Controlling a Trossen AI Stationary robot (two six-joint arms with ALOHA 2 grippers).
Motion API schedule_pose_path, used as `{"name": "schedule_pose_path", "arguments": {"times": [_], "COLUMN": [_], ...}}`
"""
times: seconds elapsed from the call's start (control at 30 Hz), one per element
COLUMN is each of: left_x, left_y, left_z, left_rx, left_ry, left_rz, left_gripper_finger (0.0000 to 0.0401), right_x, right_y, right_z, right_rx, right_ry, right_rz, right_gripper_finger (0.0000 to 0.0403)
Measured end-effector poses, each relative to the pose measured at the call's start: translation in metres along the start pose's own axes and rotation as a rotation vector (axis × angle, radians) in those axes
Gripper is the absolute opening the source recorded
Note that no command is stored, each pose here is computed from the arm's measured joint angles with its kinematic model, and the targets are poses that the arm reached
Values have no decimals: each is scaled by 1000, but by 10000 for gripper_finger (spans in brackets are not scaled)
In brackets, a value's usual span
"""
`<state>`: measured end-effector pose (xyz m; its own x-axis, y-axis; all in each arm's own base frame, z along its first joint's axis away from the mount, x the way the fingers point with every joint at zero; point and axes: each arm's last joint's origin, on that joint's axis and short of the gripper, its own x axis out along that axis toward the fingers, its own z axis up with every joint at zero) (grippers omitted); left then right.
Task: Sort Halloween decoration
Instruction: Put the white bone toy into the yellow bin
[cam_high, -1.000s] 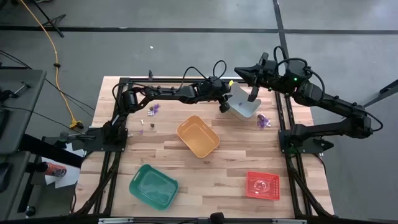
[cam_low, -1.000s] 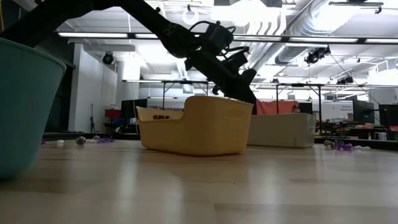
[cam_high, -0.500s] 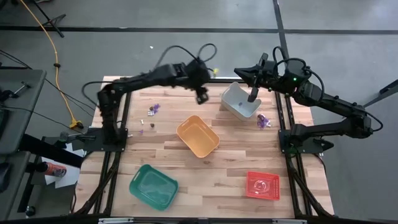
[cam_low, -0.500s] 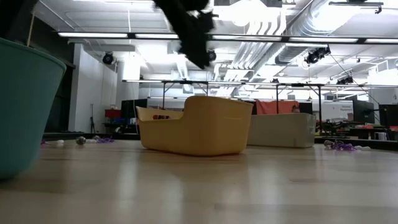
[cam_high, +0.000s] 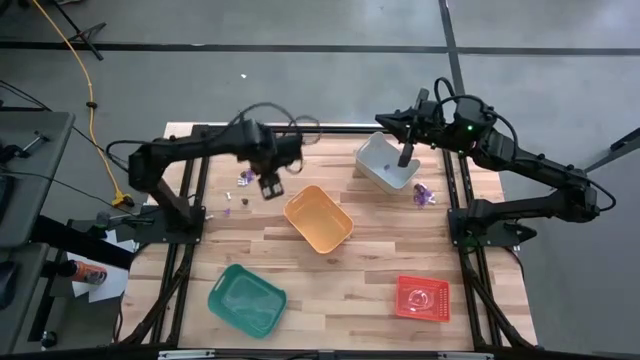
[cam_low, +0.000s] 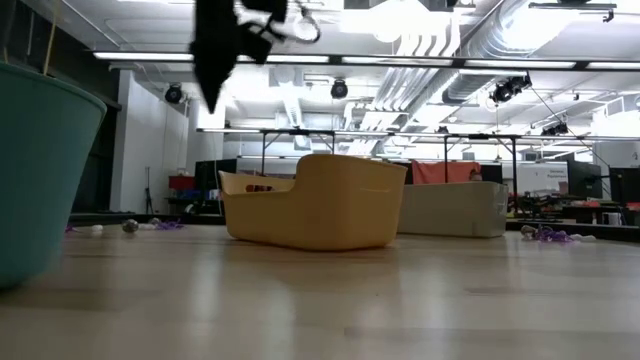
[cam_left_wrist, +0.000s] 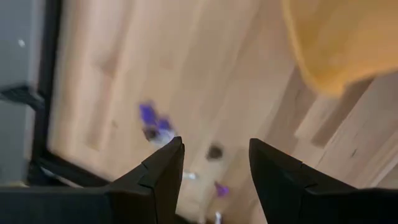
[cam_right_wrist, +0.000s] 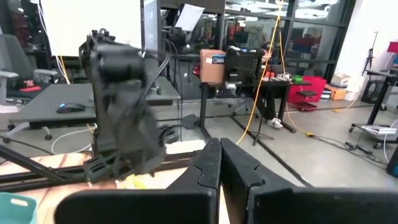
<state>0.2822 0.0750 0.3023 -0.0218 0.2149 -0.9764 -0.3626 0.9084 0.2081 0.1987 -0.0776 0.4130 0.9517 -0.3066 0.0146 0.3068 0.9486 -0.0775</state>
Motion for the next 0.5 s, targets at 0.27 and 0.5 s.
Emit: {"name": "schedule_pose_path", "arguments": {"times": [0.27, 0.5], "left_x": [71, 96], "left_y": [-19, -16], "left_z": [-83, -123], "left_rx": [-98, -173], "left_ry": [255, 494], "left_rz": [-155, -238], "left_gripper_finger": [168, 168], "right_x": [0, 0], "right_y": [0, 0], "right_z": [-2, -2], "right_rx": [7, -1], "right_ry": [21, 22], "right_rz": [2, 1], "right_gripper_finger": [0, 0]}}
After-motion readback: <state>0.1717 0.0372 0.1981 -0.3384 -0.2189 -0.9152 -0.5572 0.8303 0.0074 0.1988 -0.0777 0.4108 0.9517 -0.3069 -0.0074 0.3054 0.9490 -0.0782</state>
